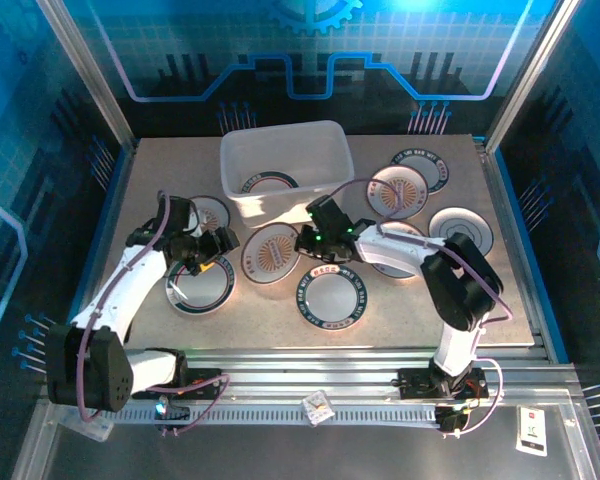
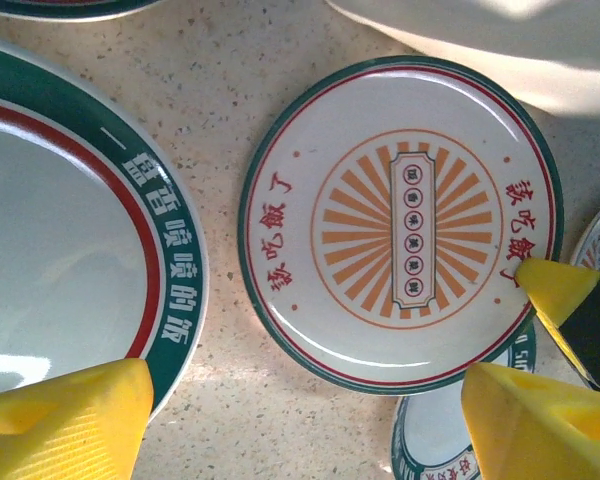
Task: Place the plates into the plastic bin on the countertop
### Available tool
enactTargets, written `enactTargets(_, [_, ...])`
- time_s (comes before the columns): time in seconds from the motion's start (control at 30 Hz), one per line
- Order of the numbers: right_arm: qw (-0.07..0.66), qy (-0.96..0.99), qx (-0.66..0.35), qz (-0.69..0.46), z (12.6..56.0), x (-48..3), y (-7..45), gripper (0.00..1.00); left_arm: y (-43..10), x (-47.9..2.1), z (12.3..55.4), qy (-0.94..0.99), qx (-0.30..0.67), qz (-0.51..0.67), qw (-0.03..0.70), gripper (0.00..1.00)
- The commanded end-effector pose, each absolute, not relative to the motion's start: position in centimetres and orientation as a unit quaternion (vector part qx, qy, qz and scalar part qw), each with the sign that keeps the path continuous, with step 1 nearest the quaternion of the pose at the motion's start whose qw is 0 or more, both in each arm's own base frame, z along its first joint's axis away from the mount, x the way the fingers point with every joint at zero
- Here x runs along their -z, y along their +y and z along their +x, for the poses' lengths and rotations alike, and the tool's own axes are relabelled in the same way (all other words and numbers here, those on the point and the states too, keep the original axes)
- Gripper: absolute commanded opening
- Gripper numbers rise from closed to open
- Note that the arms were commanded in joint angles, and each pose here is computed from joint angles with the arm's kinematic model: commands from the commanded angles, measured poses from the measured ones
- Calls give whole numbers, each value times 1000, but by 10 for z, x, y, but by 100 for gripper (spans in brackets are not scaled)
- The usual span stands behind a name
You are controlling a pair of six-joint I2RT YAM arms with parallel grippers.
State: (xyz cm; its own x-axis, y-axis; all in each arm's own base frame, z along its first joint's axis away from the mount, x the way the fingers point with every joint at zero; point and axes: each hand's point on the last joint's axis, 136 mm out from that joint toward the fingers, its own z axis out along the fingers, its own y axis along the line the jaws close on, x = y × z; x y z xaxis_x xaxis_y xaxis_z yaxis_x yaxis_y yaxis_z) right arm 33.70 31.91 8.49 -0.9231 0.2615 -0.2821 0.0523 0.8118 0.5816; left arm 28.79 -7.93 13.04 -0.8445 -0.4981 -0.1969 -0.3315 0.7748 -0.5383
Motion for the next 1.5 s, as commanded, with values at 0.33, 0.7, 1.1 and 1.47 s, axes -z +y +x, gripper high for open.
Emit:
enactTargets(0.33, [236, 915, -317, 75, 325, -138, 301, 4, -79, -172, 290, 924, 252, -194, 214, 82])
enactTargets(0.7, [256, 912, -320, 28, 298, -179, 278, 2, -73, -207, 298, 918, 241, -175, 262, 83])
enactTargets(1.1, [300, 887, -351, 1, 277, -244, 251, 1, -67, -246, 326, 912, 224, -157, 304, 87])
enactTargets(1.47, [344, 864, -366, -22, 335, -315, 251, 0, -66, -253, 365, 905, 237, -169, 310, 88])
